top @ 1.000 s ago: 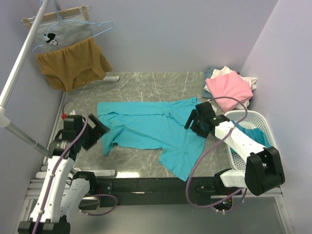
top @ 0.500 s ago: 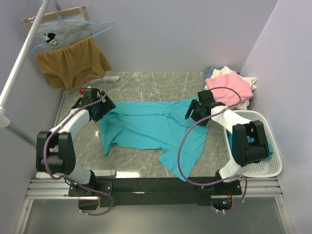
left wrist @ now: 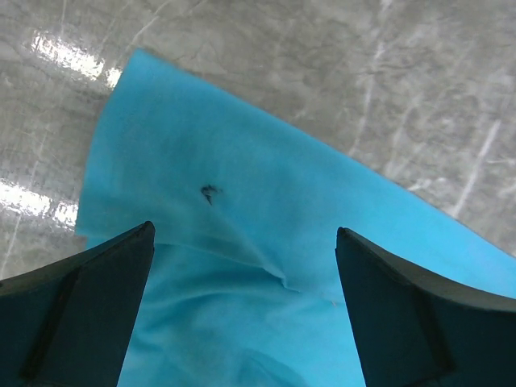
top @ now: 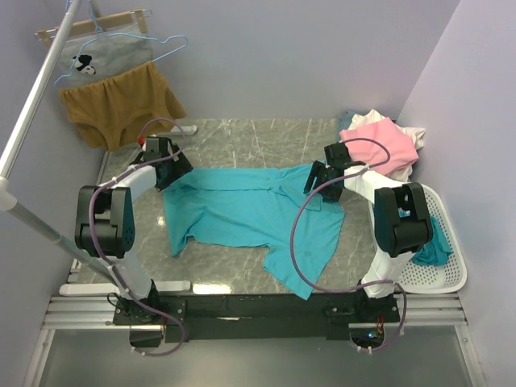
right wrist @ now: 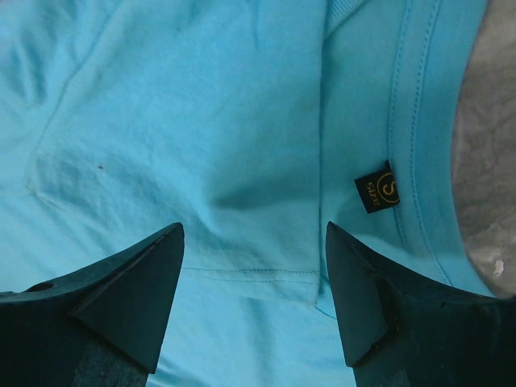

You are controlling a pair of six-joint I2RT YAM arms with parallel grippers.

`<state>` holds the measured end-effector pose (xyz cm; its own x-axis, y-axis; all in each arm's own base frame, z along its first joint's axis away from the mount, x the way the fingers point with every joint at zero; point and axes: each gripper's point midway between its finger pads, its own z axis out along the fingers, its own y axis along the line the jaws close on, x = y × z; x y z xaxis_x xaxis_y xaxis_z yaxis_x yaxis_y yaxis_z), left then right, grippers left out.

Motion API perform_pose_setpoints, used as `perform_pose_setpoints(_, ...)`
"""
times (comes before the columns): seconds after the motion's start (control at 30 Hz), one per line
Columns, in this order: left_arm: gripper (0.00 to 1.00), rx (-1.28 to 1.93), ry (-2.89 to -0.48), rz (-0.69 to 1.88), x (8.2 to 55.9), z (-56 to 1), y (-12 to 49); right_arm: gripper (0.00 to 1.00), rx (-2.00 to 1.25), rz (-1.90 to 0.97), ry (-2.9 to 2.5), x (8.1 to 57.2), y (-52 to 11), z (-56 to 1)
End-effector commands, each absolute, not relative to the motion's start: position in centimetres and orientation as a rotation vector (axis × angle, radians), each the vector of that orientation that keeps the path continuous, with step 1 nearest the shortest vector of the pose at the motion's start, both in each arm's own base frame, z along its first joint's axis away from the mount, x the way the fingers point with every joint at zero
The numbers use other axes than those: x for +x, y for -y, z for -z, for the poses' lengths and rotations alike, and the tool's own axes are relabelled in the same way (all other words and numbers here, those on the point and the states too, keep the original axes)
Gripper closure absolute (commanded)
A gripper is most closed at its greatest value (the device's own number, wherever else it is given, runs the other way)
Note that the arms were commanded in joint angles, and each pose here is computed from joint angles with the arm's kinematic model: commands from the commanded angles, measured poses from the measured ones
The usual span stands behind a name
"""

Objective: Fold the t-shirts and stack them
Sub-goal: Fold the flattened tshirt in 1/3 of the way

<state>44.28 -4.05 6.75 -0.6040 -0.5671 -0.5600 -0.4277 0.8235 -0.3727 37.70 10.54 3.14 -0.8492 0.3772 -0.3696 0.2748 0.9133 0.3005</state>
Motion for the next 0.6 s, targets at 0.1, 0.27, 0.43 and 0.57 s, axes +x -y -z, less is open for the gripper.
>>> perform_pose_setpoints(0.1, 0.0, -0.672, -2.302, 0.222, 46.0, -6.3, 3.5, 0.22, 0.383, -0.422, -2.49, 40.7, -11.3, -7.9)
perform_pose_setpoints(0.27, 0.01, -0.663, -2.32, 0.227, 46.4, -5.4, 3.7, 0.22, 0.339, -0.532, -2.518, 41.3, -13.1, -7.5)
perform_pose_setpoints(0.43, 0.01, -0.67, -2.355, 0.222, 46.9, -4.1, 3.5, 0.23, 0.381, -0.496, -2.612, 41.8, -13.1, -4.6)
perform_pose_setpoints(0.57, 0.0, -0.684, -2.434, 0.186, 46.8, -1.6, 2.5, 0.23, 0.478, -0.315, -2.707, 40.9, -10.8, -2.2)
